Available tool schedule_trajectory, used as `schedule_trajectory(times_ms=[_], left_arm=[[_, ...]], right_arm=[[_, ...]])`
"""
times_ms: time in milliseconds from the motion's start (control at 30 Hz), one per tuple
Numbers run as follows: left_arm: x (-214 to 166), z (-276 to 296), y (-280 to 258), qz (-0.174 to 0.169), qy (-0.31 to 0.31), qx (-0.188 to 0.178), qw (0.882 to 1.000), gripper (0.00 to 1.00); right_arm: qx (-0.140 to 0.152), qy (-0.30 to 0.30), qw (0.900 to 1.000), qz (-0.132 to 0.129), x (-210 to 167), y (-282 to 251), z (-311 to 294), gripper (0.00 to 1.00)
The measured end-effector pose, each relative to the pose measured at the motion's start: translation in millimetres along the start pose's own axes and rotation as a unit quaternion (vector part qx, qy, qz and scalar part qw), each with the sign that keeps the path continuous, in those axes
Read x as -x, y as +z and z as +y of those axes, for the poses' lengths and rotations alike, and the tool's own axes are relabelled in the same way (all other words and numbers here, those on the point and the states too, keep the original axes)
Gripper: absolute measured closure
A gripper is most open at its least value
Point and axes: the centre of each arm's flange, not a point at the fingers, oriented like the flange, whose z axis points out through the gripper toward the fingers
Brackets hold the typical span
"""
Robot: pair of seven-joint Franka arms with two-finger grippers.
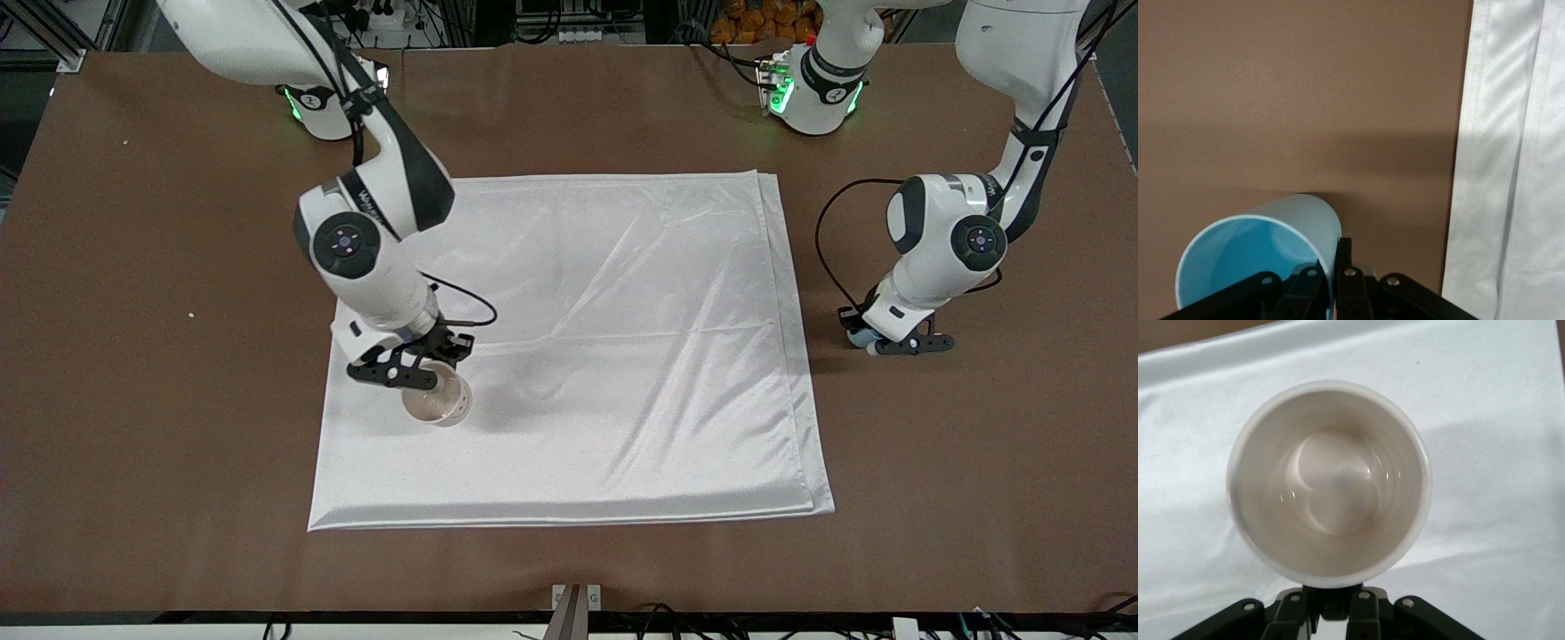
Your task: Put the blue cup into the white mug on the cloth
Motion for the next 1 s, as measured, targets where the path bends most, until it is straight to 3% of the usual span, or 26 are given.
schedule_trajectory(times_ms=[200, 500, 667, 1000], left_arm=[[-4.6, -0.4, -5.1, 0.010, -0.001, 0.001, 1.000, 0.96], [-18.6, 0.7, -45.5, 0.052, -0.001, 0.005, 0.999, 0.96], [-24.9, 1.5, -82.4, 0.081, 0.004, 0.006, 0.997, 0.96], [-38.3, 2.3, -152.7, 0.102, 0.027, -0.014, 0.994, 0.96]], right_arm=[[0.004, 0.027, 1.000, 0.001, 51.2, 4.0, -65.6, 0.81], [0.050, 0.059, 0.997, 0.014, 115.4, 16.6, -152.3, 0.81], [0.048, 0.077, 0.996, 0.021, 128.1, 24.4, -173.6, 0.81], [0.066, 0.069, 0.995, 0.037, 125.4, 51.0, -180.3, 0.81]])
